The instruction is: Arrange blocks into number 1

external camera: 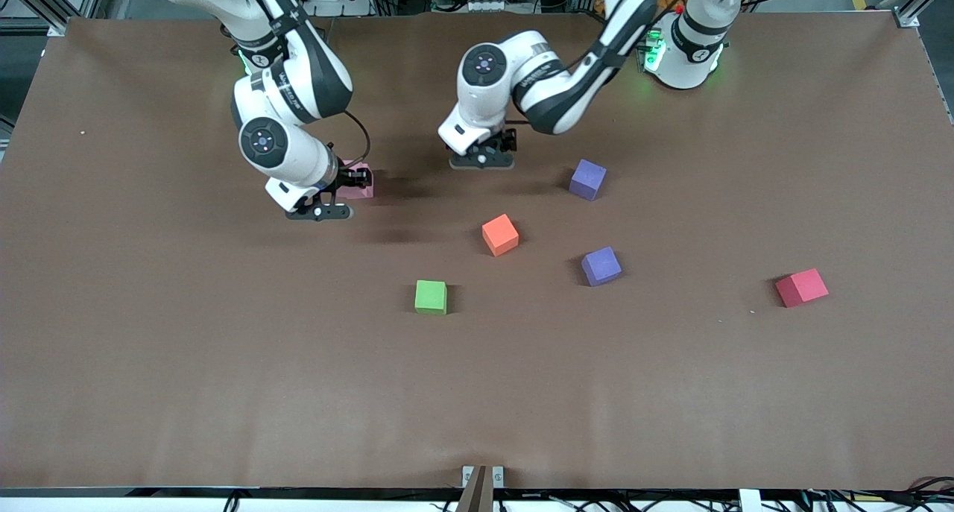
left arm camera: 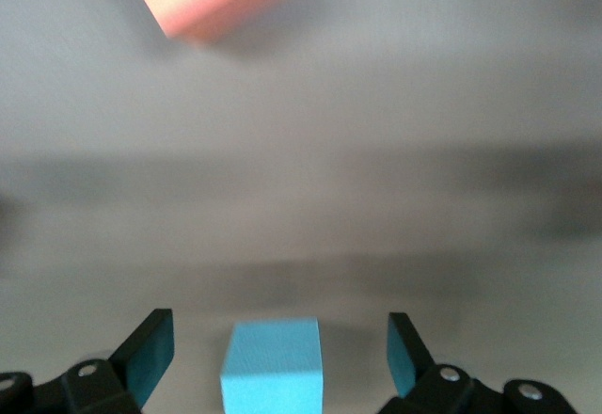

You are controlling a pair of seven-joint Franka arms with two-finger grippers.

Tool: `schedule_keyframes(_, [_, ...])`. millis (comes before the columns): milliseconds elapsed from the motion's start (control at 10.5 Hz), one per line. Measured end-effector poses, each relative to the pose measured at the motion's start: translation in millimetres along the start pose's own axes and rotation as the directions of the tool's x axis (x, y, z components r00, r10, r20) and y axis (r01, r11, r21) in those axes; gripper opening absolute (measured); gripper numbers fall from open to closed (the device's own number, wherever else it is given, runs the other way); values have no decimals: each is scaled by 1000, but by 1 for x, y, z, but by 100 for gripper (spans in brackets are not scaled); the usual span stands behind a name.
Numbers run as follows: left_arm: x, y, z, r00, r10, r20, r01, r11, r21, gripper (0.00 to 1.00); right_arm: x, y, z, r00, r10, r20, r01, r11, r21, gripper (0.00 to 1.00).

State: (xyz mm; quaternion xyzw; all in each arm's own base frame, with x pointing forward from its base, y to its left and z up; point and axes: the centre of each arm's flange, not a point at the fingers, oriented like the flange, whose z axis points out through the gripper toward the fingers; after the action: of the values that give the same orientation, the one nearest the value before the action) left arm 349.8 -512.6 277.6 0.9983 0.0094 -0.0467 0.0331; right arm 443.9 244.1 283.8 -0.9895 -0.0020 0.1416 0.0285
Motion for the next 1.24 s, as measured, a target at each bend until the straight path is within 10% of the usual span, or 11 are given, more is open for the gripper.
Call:
schedule_keyframes(667, [126, -51, -44, 969, -231, -87, 224, 971, -80, 100, -53, -130, 40, 981, -21, -191, 28, 999, 29, 63])
schedule_keyframes(1238, [160, -42, 18, 934, -351, -62, 348, 936, -49, 100, -104, -209, 89, 974, 110, -197, -101, 993, 58, 63])
